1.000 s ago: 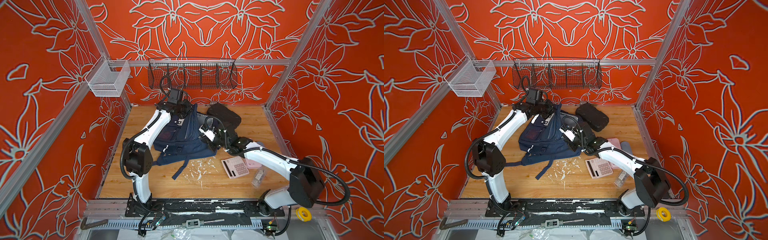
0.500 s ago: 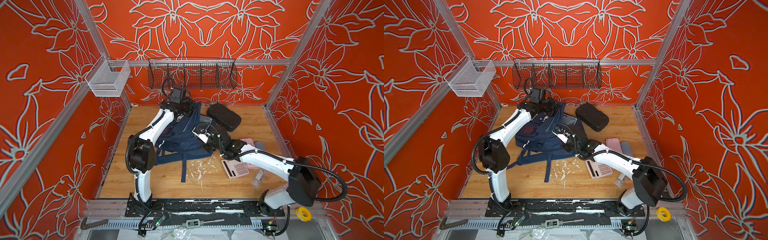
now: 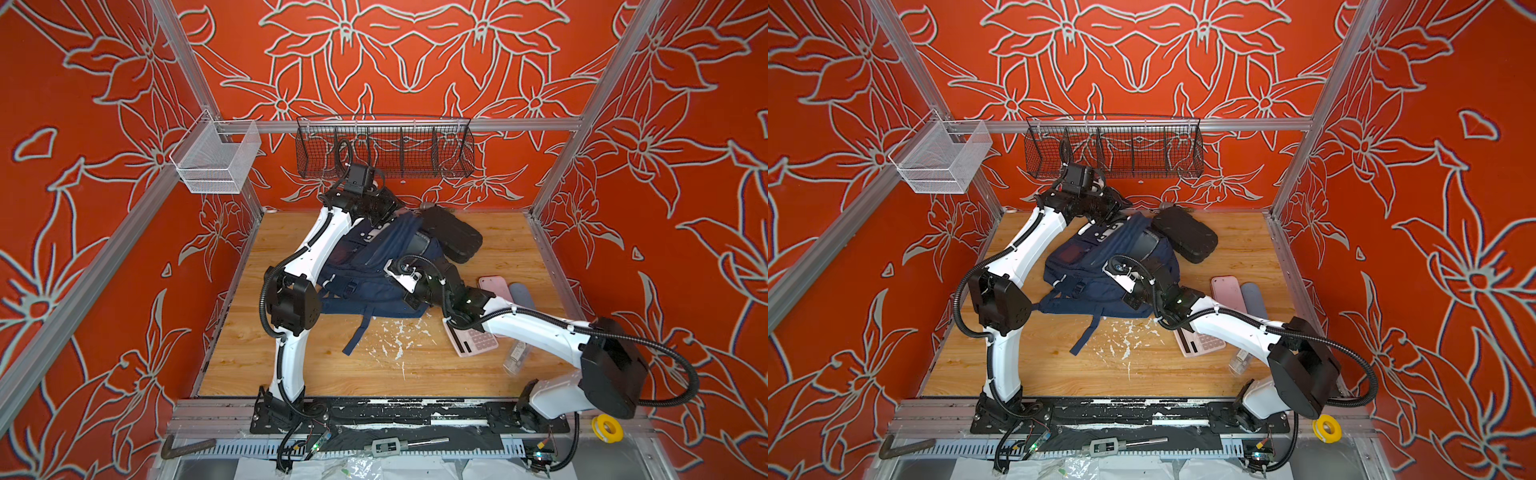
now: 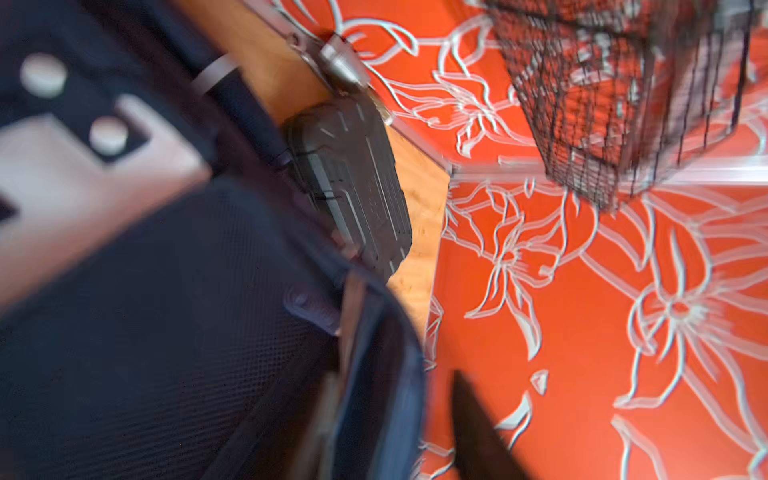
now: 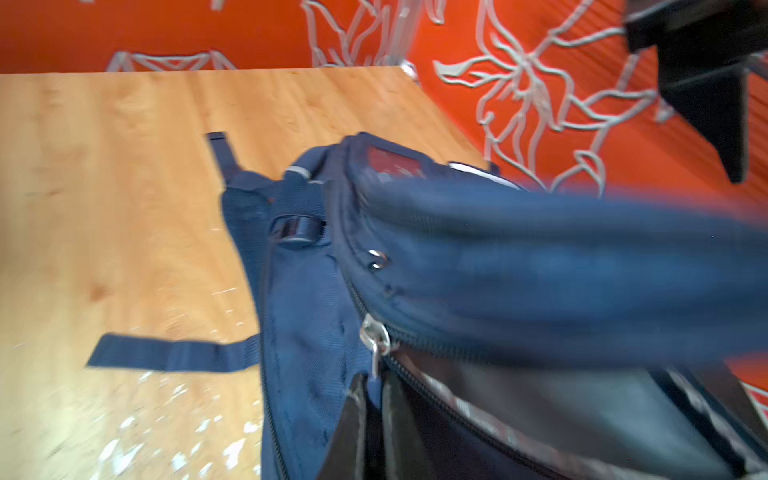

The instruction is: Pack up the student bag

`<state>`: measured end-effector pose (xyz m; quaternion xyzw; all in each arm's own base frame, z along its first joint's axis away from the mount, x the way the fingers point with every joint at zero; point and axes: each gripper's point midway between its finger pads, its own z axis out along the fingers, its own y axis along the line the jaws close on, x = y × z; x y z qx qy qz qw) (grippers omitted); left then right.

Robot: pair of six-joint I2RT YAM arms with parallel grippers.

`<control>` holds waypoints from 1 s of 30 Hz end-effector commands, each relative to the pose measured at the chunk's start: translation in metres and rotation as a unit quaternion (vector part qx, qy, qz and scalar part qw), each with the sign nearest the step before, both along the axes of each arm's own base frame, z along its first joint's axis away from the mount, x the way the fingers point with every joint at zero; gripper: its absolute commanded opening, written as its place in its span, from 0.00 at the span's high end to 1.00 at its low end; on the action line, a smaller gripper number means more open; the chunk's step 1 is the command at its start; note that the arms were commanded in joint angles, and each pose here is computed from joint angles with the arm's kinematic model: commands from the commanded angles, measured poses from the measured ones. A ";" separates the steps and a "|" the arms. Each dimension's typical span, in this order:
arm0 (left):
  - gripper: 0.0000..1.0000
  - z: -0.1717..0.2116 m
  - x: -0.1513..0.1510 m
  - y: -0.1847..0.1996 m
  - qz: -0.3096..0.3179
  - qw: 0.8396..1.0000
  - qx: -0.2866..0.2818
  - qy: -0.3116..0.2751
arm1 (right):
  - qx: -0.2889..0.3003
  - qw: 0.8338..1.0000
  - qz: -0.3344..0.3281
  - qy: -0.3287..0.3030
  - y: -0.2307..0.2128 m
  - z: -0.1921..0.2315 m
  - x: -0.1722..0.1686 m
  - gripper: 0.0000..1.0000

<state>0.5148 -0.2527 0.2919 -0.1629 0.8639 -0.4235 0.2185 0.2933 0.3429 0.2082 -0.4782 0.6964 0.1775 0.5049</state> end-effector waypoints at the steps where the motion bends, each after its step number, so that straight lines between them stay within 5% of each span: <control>1: 0.12 0.003 -0.028 -0.002 -0.108 0.992 0.053 -0.041 | 0.036 0.997 0.070 -0.023 0.006 0.033 -0.021 1.00; 7: 0.12 -0.010 -0.063 0.014 -0.210 0.961 0.156 -0.088 | 0.019 0.997 0.075 -0.029 -0.003 0.030 -0.022 1.00; 12: 0.12 -0.049 -0.107 0.021 -0.317 0.914 0.246 -0.055 | 0.003 0.997 0.076 -0.026 -0.007 0.027 -0.025 1.00; 21: 0.10 -0.069 -0.148 -0.006 -0.404 0.883 0.235 -0.045 | -0.030 0.997 0.066 -0.018 -0.018 0.015 -0.027 1.00; 30: 0.10 -0.117 -0.158 -0.003 -0.429 0.836 0.343 0.001 | -0.036 0.997 0.062 -0.026 -0.020 0.016 -0.025 1.00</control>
